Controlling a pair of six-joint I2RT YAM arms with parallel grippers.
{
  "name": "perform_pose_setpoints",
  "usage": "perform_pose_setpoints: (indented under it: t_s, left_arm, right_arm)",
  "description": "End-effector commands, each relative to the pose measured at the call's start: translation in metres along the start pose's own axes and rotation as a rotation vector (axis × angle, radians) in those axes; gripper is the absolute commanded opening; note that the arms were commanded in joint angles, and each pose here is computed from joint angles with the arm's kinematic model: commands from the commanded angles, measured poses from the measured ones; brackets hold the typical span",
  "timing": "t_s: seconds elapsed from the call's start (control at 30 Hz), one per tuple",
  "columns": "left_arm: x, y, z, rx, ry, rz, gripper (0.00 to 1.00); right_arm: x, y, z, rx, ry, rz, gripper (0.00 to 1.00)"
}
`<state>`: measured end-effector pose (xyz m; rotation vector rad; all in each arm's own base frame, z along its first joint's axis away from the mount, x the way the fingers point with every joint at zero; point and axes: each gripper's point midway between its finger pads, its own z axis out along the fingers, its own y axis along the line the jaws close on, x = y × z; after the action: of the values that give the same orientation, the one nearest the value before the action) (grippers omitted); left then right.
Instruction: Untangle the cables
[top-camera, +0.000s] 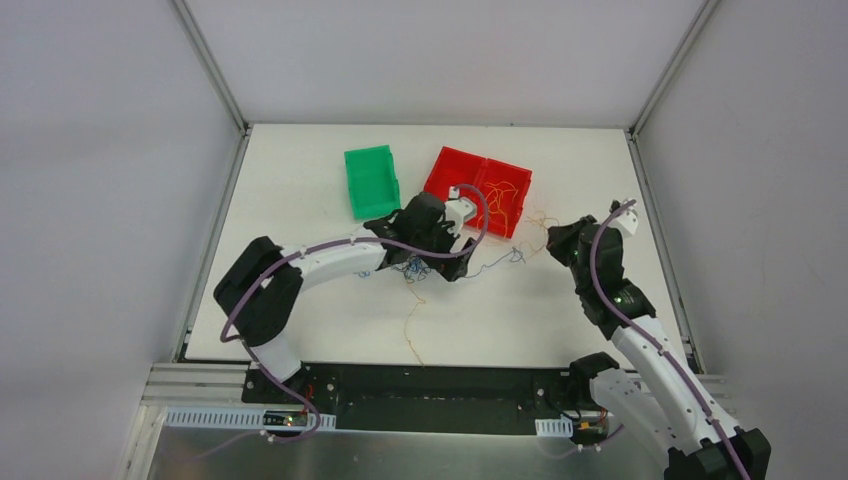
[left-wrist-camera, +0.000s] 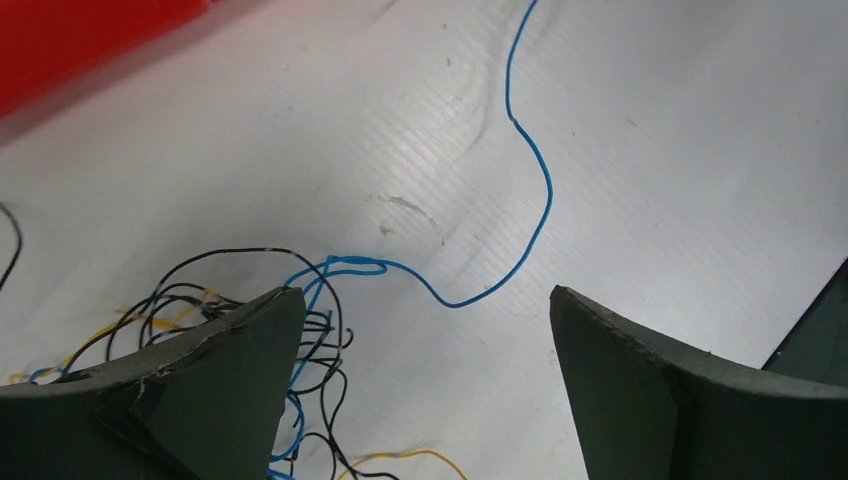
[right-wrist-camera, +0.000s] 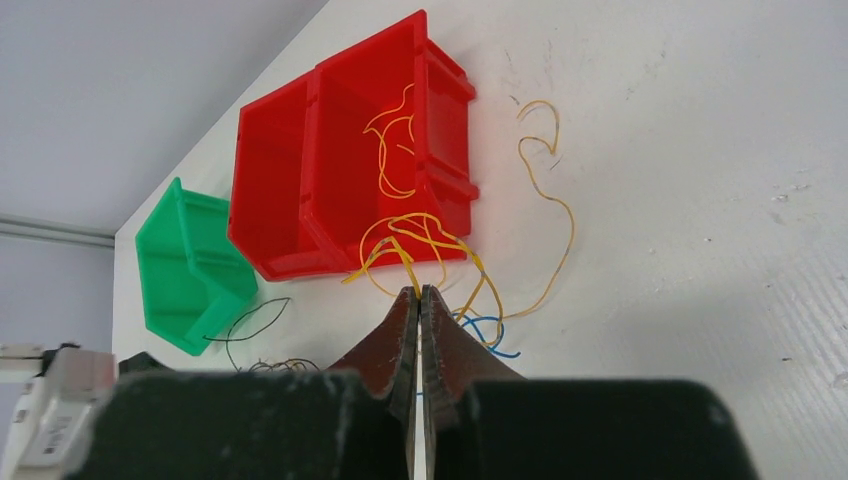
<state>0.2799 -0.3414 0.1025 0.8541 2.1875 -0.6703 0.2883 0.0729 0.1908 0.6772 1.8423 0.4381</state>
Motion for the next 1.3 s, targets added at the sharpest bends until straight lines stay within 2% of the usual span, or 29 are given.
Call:
perform_pose_setpoints:
  t_s: [0.0, 0.17, 0.3, 0.33, 0.4, 0.47, 0.63, 0.73, 0.93, 1.03, 1.17, 1.23, 1.27]
  left_arm:
    - [0.003, -0.025, 0.012, 0.081, 0.079, 0.202, 0.97]
    - [0.017, -0.032, 0.041, 0.084, 0.191, 0.272, 0.86]
    - [0.022, -0.047, 0.046, 0.150, 0.210, 0.260, 0.81]
    - [0.021, -0.046, 0.046, 0.148, 0.210, 0.255, 0.76]
    - [0.022, -0.039, 0.048, 0.099, 0.226, 0.242, 0.50]
    - [0.022, -0.027, 0.048, 0.028, 0.250, 0.233, 0.01]
    - [0.002, 0.000, 0.023, -0.172, 0.182, 0.154, 0.00]
    - [-0.018, 0.021, -0.010, -0.318, 0.048, 0.025, 0.00]
    - [-0.016, 0.080, -0.094, -0.541, -0.239, -0.316, 0.00]
    - [-0.016, 0.103, -0.130, -0.549, -0.382, -0.450, 0.00]
    - [-0.005, 0.126, -0.160, -0.670, -0.464, -0.543, 0.00]
    - [-0.004, 0.127, -0.164, -0.663, -0.489, -0.552, 0.00]
    - [-0.007, 0.122, -0.160, -0.625, -0.482, -0.529, 0.00]
  right_arm:
    - [-0.003, 0.017, -0.001, -0.058, 0.015, 0.019, 0.00]
    - [-0.003, 0.019, -0.002, -0.063, 0.026, 0.013, 0.00]
    - [-0.003, 0.017, 0.000, -0.050, 0.024, 0.007, 0.00]
    - [-0.002, 0.016, 0.000, -0.047, 0.026, 0.006, 0.00]
    - [-0.002, 0.014, 0.002, -0.035, 0.026, 0.005, 0.00]
    - [-0.005, 0.010, 0.002, -0.010, 0.005, 0.003, 0.00]
    - [-0.034, -0.024, -0.006, 0.161, -0.152, 0.040, 0.00]
    - [-0.052, -0.056, -0.016, 0.335, -0.269, 0.102, 0.00]
    - [-0.065, -0.076, -0.027, 0.456, -0.369, 0.173, 0.00]
    - [-0.063, -0.074, -0.025, 0.441, -0.356, 0.172, 0.00]
    - [-0.065, -0.078, -0.028, 0.459, -0.375, 0.183, 0.00]
    - [-0.058, -0.066, -0.023, 0.392, -0.314, 0.160, 0.00]
    - [-0.047, -0.047, -0.015, 0.290, -0.234, 0.111, 0.00]
